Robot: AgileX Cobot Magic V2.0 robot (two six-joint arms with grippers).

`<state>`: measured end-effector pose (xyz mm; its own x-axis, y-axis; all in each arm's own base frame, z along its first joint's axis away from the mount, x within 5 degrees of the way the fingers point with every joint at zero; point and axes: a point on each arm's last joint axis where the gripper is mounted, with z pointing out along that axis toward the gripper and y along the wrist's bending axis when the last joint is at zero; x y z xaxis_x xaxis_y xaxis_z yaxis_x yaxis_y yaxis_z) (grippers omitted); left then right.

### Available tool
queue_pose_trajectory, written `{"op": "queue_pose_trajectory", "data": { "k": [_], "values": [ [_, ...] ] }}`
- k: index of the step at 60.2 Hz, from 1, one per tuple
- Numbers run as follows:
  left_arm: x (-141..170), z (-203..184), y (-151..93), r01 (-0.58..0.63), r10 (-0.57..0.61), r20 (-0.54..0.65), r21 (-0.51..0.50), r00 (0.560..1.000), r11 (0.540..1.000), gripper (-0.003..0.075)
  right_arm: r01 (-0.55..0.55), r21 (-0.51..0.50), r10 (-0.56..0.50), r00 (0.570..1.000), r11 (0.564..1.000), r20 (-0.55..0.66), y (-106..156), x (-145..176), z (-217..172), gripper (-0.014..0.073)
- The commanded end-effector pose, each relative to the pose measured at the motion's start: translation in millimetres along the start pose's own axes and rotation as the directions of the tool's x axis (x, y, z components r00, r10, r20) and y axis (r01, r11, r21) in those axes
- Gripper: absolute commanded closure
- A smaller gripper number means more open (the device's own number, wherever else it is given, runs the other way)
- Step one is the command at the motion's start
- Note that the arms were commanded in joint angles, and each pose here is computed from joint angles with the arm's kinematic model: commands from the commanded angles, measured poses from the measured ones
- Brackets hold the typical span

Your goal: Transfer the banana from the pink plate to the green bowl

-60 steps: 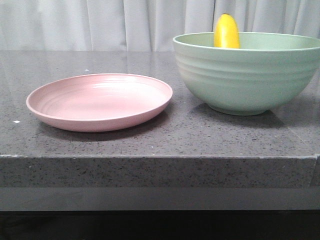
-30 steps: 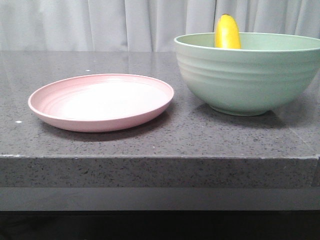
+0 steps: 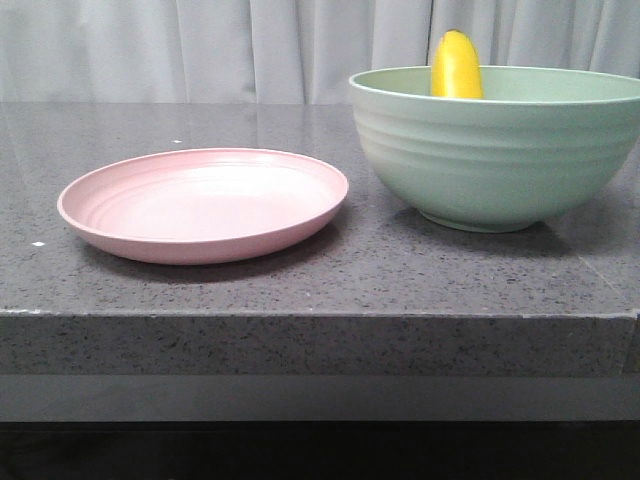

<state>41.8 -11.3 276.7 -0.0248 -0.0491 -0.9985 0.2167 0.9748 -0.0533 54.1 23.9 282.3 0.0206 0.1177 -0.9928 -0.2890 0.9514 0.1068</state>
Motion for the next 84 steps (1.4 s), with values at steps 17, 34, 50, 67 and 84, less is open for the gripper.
{"op": "queue_pose_trajectory", "data": {
  "k": [17,34,50,67,84],
  "values": [
    [-15.4,-1.4,-0.2,0.015,-0.015,0.099,0.000,0.995,1.000,0.0741,-0.011,0.031,0.009,0.998,0.999,0.055,-2.0,-11.3,-0.6,0.0657],
    [-11.0,-0.7,0.9,-0.016,0.017,0.097,-0.014,0.995,1.000,0.0741,-0.011,0.031,0.009,0.998,0.999,0.055,-2.0,-11.3,-0.6,0.0657],
    [24.5,-1.2,7.8,-0.003,0.013,0.073,-0.126,0.997,0.992,0.0741,-0.011,0.030,0.009,0.998,0.999,0.054,-1.9,-11.3,-0.6,0.0657],
    [70.1,11.5,16.3,0.050,-0.036,0.077,-0.191,0.996,0.980,0.0741,-0.011,0.029,0.009,0.999,1.000,0.053,-1.8,-11.2,-0.6,0.0657],
    [70.1,11.7,16.4,0.055,-0.041,0.077,-0.190,0.996,0.980,0.0741,-0.011,0.028,0.010,0.999,1.000,0.052,-1.7,-11.1,-0.6,0.0657]
  ]
}}
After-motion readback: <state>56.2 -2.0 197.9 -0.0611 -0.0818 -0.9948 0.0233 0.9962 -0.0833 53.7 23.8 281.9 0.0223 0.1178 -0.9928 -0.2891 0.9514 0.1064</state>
